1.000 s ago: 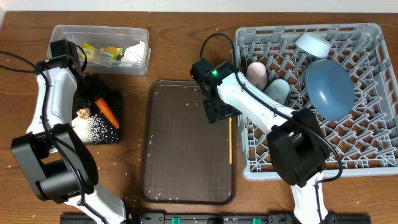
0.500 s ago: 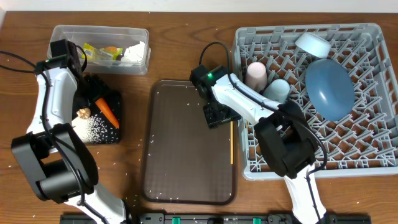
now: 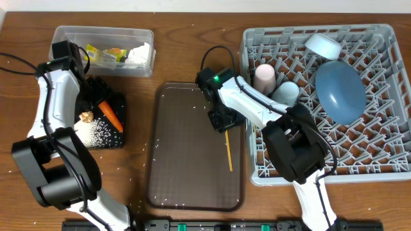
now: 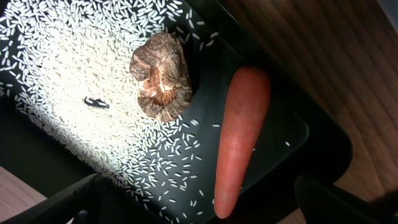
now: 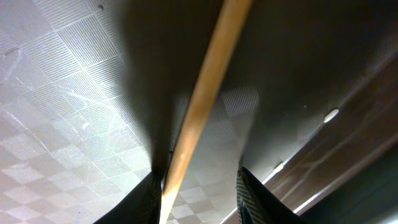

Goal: Sort waste into correct bins and load items into the dishwasher rack
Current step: 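Lower the right gripper and grasp the last wooden chopstick on the brown tray, then lift the chopstick and insert it into the rack's left side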

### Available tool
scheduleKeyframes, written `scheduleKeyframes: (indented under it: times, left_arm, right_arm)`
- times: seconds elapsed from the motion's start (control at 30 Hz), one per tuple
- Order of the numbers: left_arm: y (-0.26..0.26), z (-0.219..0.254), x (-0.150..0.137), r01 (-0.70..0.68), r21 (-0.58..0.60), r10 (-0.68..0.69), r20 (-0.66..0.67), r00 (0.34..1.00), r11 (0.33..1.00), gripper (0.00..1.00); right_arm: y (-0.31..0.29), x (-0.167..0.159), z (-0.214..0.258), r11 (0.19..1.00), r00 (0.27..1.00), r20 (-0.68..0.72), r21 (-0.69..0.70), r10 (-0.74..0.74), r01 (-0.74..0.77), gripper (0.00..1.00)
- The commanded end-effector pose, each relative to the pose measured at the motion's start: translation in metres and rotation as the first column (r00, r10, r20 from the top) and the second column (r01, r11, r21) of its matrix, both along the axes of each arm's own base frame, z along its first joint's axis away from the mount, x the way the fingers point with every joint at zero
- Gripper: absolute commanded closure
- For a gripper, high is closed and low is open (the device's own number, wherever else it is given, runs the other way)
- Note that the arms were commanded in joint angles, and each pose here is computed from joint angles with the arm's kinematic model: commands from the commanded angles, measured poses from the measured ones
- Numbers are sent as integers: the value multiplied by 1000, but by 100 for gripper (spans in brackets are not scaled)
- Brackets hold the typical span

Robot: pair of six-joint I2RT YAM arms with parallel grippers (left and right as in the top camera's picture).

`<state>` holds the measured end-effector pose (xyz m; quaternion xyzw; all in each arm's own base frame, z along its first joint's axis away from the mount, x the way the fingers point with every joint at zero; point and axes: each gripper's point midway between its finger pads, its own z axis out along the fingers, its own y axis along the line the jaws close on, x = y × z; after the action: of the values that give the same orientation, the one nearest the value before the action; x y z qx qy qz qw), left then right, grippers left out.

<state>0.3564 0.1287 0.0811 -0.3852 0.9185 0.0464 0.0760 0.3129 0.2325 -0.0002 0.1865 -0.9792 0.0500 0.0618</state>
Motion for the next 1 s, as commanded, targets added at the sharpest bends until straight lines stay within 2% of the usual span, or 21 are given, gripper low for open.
scheduleKeyframes:
  times: [0.0, 0.07, 0.13, 0.23, 0.63, 0.97]
  left_arm:
    - [-1, -6, -2, -1, -5, 1, -18, 1000, 1000, 2]
    - [-1, -6, -2, -1, -5, 1, -18, 1000, 1000, 2]
    - [-1, -6, -2, -1, -4, 1, -18, 1000, 1000, 2]
    - [-1, -6, -2, -1, -4, 1, -18, 1000, 1000, 2]
    - [-1, -6, -2, -1, -4, 1, -18, 1000, 1000, 2]
    - [-1, -6, -2, -1, -5, 1, -18, 1000, 1000, 2]
  right_arm:
    - [7, -15, -22, 998, 997, -57, -10, 60, -61, 63]
    - [7, -14, -22, 998, 997, -57, -9, 59, -60, 67]
    - [8, -14, -22, 997, 995, -61, 2, 79, -79, 77]
    - [10, -15, -22, 996, 993, -66, 12, 93, -93, 98]
    - [14, -2, -8, 995, 994, -40, 32, 100, -98, 99]
    - [28, 53, 95, 987, 992, 103, 141, 69, -83, 99]
